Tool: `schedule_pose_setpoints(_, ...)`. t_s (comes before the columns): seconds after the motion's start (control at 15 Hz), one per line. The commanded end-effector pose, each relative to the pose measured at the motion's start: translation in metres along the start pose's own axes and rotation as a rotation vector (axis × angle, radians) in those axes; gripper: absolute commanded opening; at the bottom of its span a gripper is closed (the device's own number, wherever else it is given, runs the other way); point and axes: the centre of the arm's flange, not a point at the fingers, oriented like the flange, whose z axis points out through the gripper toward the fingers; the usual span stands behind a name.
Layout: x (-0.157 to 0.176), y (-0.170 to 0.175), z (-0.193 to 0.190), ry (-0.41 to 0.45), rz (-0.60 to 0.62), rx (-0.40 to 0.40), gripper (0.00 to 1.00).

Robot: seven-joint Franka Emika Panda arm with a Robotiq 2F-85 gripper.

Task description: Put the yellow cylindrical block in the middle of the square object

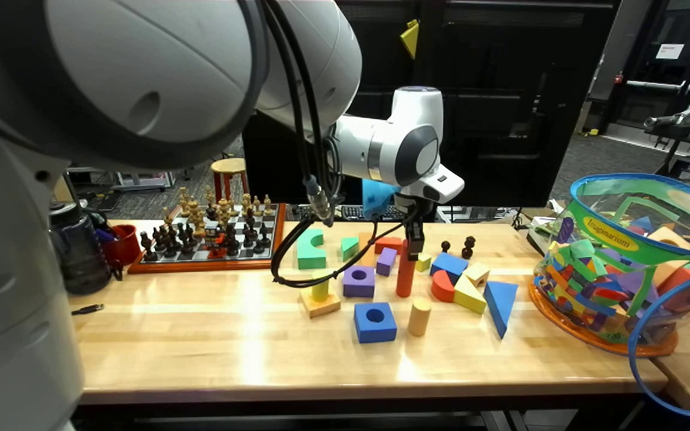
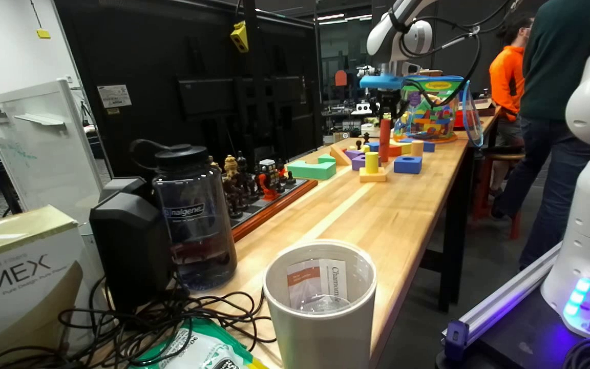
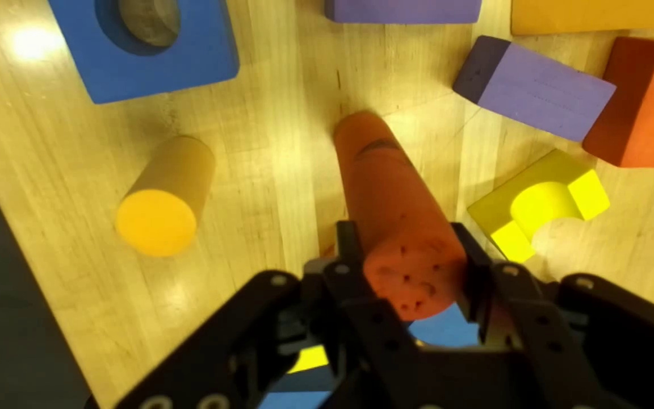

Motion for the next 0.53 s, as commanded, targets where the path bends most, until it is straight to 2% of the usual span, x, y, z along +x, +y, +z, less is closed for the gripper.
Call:
schedule_pose_setpoints(0.0,-0.009,0.009,-0.011,0.012,0.010,0.000,0.15)
schedule_pose_setpoints(0.47,-0.013,0.023,-0.037,0.047,-0.008,0.002,0.15)
